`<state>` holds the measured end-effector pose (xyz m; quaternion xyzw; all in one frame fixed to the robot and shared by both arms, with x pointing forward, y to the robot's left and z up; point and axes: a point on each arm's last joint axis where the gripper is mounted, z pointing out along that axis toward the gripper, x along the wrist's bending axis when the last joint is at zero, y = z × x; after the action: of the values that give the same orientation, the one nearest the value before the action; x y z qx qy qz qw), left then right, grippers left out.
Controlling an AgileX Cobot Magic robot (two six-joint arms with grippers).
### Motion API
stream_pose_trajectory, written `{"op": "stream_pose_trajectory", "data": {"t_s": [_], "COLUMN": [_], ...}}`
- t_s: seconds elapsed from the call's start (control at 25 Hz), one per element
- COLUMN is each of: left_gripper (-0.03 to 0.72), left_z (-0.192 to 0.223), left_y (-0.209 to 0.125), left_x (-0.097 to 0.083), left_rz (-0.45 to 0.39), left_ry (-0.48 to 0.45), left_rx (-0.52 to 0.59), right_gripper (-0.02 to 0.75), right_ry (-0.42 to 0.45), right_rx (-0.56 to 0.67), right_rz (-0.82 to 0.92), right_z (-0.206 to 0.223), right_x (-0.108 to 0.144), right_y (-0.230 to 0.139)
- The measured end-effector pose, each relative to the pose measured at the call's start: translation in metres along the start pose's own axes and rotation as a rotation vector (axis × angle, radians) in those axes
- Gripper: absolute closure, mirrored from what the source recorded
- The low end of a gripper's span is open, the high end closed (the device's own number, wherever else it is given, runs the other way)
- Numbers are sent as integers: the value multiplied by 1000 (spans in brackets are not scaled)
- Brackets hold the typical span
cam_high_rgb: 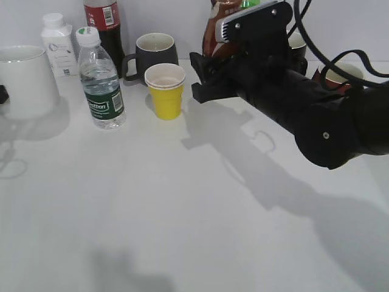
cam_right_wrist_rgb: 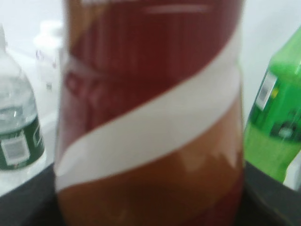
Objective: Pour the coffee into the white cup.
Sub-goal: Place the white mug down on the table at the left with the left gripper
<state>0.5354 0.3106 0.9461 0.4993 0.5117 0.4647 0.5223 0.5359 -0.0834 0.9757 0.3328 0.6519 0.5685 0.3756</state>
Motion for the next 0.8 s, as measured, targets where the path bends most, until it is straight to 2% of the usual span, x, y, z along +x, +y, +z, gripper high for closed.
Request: {"op": "stream_pose_trajectory", "data": {"t_s": [0.2,0.56,0.8], "left_gripper": [625,625,625], "left_z": [22,55,78], "left_y": [-6,-31,-39], "left_x": [3,8,11], "left_rz": [2,-1,3], "left_ry": [2,4,-2], "left_rx": [-6,25,8], "right_gripper": [210,210,210], "right_ry": [15,15,15], "right_rx": [68,71,72], "right_rz": [31,35,35], "right_z": [0,0,0], "right_x": [1,1,2], "right_y": [-6,-6,-7]}}
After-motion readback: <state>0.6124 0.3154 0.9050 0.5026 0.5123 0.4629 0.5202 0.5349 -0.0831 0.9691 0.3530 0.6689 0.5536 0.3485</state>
